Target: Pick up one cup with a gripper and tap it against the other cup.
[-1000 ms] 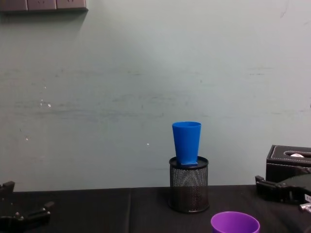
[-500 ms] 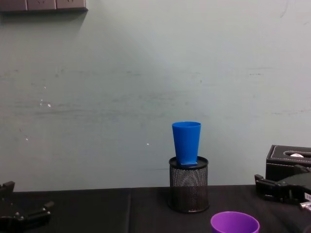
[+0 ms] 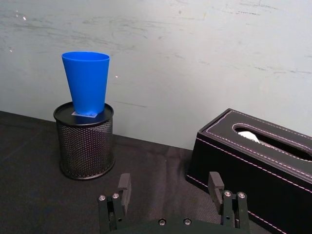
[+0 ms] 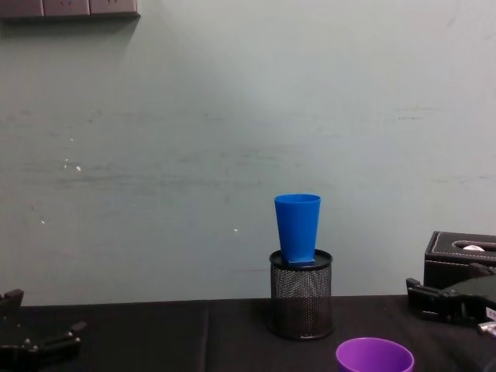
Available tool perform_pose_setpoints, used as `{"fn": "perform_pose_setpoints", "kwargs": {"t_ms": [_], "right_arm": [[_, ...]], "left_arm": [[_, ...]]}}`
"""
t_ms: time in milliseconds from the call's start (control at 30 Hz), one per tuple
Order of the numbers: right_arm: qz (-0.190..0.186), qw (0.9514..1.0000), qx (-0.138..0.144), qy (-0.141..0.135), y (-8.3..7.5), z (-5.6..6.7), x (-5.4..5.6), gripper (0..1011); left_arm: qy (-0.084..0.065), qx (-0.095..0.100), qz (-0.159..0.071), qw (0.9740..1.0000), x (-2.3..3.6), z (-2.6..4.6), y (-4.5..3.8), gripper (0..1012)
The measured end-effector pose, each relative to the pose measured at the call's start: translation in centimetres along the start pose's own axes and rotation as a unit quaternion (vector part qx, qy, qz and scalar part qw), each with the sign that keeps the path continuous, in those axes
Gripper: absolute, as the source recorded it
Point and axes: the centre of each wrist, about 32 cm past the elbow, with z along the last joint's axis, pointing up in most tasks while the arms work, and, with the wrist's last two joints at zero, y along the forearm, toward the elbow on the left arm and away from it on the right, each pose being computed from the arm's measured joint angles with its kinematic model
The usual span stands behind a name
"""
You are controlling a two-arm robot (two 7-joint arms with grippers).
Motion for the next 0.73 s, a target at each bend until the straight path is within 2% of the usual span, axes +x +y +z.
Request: {"fn": "perform_pose_setpoints", "kwargs": {"t_ms": [733], "right_arm": [[0.000, 1.0000, 0.001, 0.000, 0.00, 0.04, 0.00, 1003]], "left_arm": [[0.000, 0.000, 0.000, 1.0000, 0.00, 0.00, 0.00, 1005]]}}
